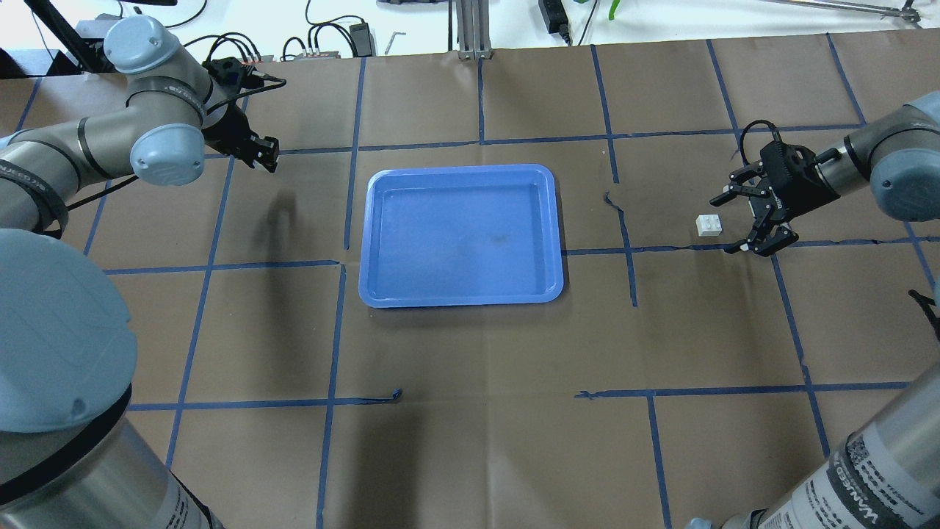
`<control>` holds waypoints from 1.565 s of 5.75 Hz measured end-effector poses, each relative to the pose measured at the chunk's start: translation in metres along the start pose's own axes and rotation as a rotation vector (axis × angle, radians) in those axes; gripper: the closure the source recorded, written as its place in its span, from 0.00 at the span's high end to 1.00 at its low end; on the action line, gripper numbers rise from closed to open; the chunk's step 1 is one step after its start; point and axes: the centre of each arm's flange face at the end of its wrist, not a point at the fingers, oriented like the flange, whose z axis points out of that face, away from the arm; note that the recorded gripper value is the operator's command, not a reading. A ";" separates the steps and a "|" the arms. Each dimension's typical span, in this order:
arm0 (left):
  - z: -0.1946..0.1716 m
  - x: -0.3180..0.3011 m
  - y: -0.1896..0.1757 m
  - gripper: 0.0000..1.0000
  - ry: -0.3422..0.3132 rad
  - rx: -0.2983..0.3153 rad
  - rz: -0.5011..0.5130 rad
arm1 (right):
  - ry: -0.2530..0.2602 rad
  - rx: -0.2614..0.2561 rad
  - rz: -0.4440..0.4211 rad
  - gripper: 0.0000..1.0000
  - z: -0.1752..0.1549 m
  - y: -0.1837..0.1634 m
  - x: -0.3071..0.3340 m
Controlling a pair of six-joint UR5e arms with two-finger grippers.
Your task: Assemble white blocks and place on blue tray
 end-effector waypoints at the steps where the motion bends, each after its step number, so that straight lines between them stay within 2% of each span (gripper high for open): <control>1: -0.010 0.044 -0.011 0.01 0.006 0.010 0.085 | 0.007 0.013 -0.002 0.58 0.001 -0.001 0.001; 2: -0.023 0.092 -0.014 0.01 0.019 0.005 0.166 | 0.011 0.019 -0.009 0.45 0.002 -0.002 0.002; 3: -0.044 0.134 -0.011 0.01 0.033 -0.005 0.237 | 0.014 0.019 -0.019 0.37 0.001 -0.002 0.002; 5: -0.067 0.175 -0.014 0.01 0.045 0.011 0.352 | 0.022 0.014 -0.030 0.27 -0.002 -0.003 0.004; 6: -0.067 0.199 -0.014 0.01 0.053 0.014 0.455 | 0.029 0.008 -0.036 0.24 -0.004 -0.004 0.005; 8: -0.046 0.248 -0.010 0.01 0.084 -0.004 0.783 | 0.049 -0.007 -0.047 0.22 -0.016 -0.013 0.008; 9: -0.039 0.270 -0.004 0.01 0.102 -0.011 0.964 | 0.072 -0.015 -0.061 0.19 -0.030 -0.029 0.008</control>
